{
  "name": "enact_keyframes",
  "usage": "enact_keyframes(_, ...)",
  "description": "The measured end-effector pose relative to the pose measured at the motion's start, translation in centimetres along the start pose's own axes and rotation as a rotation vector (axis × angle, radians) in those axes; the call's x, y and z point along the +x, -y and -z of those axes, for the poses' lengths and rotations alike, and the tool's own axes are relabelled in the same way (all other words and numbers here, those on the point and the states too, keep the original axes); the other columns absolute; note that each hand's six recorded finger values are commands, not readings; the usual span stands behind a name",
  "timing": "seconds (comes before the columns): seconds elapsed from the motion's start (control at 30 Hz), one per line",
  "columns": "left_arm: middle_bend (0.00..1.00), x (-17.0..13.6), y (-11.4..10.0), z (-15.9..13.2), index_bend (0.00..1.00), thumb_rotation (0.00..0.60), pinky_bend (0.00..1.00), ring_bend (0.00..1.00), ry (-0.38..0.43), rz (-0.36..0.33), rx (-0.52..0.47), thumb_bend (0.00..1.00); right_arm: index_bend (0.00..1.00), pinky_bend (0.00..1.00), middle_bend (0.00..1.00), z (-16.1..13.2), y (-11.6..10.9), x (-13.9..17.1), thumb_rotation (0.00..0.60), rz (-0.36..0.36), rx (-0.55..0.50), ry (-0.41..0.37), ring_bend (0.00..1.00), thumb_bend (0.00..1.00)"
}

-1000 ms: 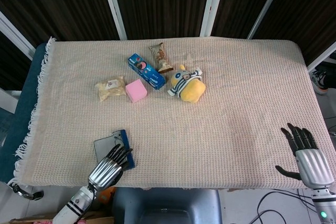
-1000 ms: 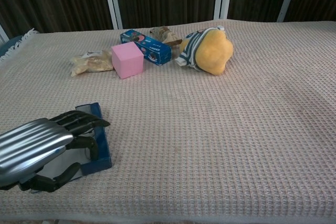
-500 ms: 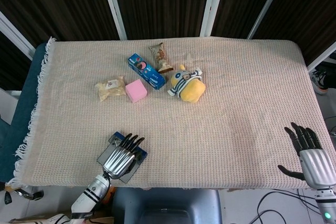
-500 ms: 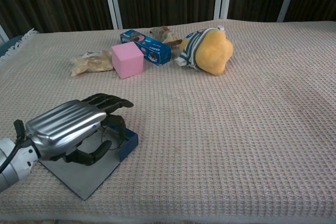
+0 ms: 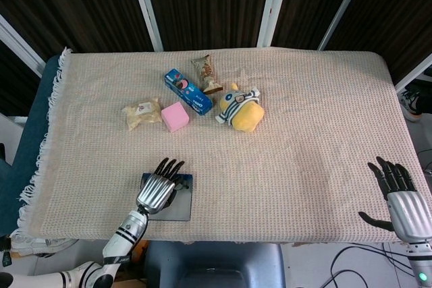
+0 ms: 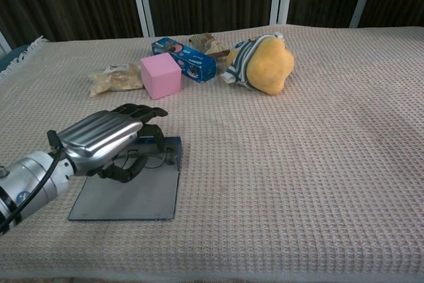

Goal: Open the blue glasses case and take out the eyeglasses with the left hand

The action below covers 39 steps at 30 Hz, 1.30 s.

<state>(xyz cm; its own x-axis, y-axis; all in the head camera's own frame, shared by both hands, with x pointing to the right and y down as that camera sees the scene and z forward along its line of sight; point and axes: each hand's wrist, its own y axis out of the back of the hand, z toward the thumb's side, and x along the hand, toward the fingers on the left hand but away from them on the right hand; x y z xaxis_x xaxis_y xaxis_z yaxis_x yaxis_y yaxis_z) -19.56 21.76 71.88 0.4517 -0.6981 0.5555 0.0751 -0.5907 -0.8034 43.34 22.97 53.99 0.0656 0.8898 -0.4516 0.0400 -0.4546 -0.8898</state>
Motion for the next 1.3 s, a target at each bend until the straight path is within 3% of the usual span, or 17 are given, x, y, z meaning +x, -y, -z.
enact_keyframes(0.4, 0.03, 1.6, -0.5, 1.9, 0.23, 0.6, 0.01, 0.0, -0.071, -0.026, -0.012, 0.51, 0.0, 0.0, 0.0, 0.0, 0.1, 0.0, 0.6, -0.001, 0.002, 0.003, 0.0, 0.19)
enact_keyframes(0.57, 0.03, 1.1, -1.0, 1.8, 0.25, 0.6, 0.01, 0.0, -0.059, -0.036, -0.033, 0.5, 0.0, 0.0, 0.0, 0.0, 0.1, -0.1, 0.6, -0.005, 0.004, 0.002, 0.0, 0.19)
enact_keyframes(0.83, 0.05, 0.3, -2.8, 2.1, 0.31, 0.6, 0.05, 0.0, -0.06, -0.114, -0.077, 0.43, 0.0, 0.0, 0.0, -0.3, 0.4, 0.0, 0.6, -0.012, 0.01, -0.004, 0.0, 0.19)
enact_keyframes(1.2, 0.05, 1.5, -1.8, 3.5, 0.33, 0.6, 0.05, 0.0, -0.152, 0.002, -0.157, 0.43, 0.0, 0.0, 0.0, -0.3, 0.6, -0.2, 0.6, -0.023, 0.012, -0.007, 0.0, 0.19)
enact_keyframes(1.3, 0.05, 1.9, -2.1, 3.5, 0.33, 0.6, 0.05, 0.0, -0.161, 0.006, -0.152, 0.43, 0.0, 0.0, 0.0, -0.3, 0.5, -0.2, 0.6, -0.022, 0.011, -0.007, 0.0, 0.19)
